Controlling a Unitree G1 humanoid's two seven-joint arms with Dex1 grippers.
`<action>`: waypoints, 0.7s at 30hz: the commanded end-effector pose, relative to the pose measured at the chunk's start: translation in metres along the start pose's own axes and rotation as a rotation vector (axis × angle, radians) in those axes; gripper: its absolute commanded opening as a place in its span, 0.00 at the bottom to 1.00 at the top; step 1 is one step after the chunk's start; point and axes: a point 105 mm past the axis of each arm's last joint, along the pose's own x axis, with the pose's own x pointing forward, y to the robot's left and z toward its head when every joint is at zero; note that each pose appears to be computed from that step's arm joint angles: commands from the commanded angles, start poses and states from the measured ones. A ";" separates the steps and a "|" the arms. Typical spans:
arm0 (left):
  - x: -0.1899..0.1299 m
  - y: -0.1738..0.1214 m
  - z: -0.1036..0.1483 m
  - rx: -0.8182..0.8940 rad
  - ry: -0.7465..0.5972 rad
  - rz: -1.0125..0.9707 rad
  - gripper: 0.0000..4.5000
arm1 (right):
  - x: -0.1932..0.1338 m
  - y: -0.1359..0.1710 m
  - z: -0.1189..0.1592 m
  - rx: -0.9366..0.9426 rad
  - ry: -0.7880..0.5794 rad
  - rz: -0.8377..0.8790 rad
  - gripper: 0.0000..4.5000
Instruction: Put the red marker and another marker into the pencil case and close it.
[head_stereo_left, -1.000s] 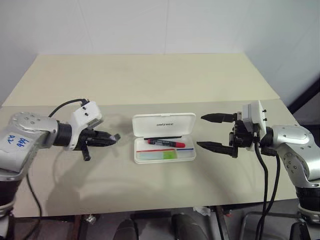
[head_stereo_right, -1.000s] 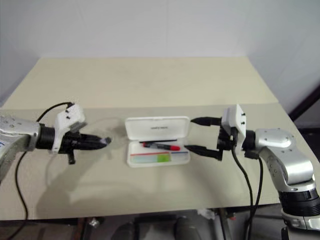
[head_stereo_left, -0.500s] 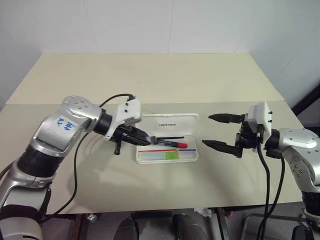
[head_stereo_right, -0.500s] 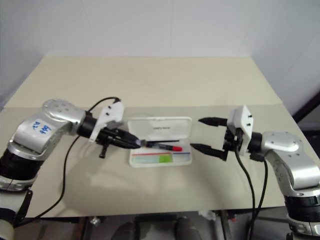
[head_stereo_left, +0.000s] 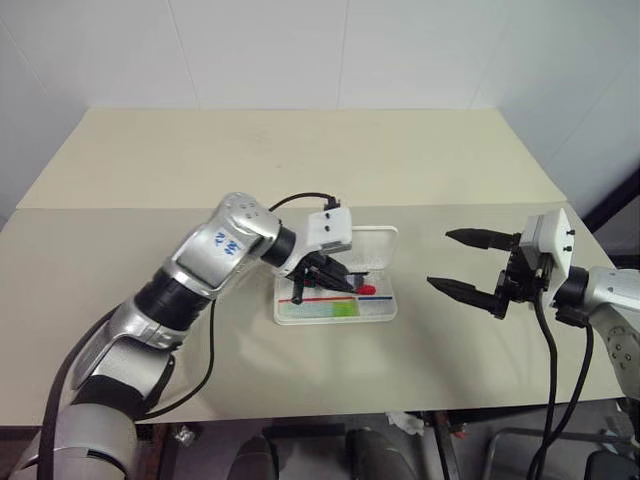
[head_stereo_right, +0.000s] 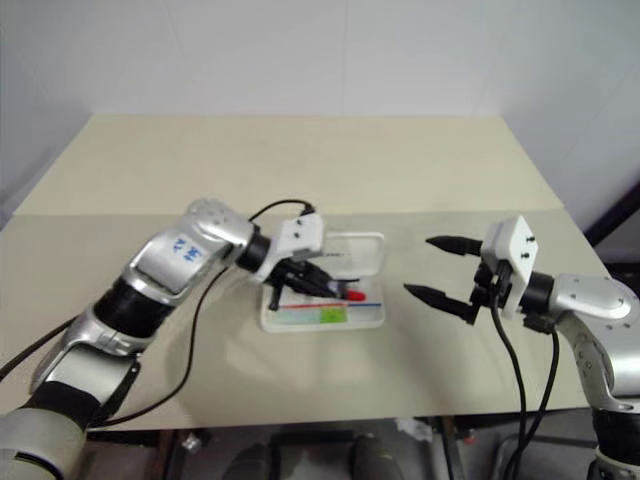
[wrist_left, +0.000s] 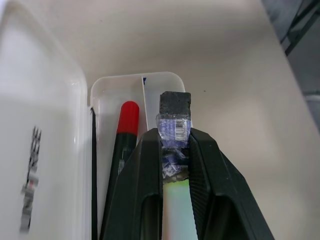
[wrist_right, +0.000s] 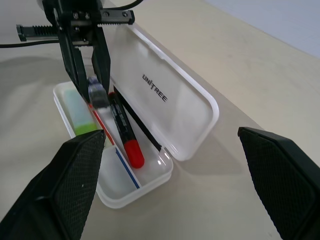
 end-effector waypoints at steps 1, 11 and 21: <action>0.009 0.003 0.008 0.057 0.032 0.002 0.08 | -0.004 -0.001 0.013 -0.056 -0.022 -0.026 1.00; 0.036 -0.002 0.006 0.067 0.059 -0.039 0.08 | -0.003 0.005 0.014 -0.046 -0.042 -0.058 1.00; 0.049 0.005 0.004 0.069 0.060 -0.016 0.08 | -0.003 0.010 0.015 -0.037 -0.055 -0.078 1.00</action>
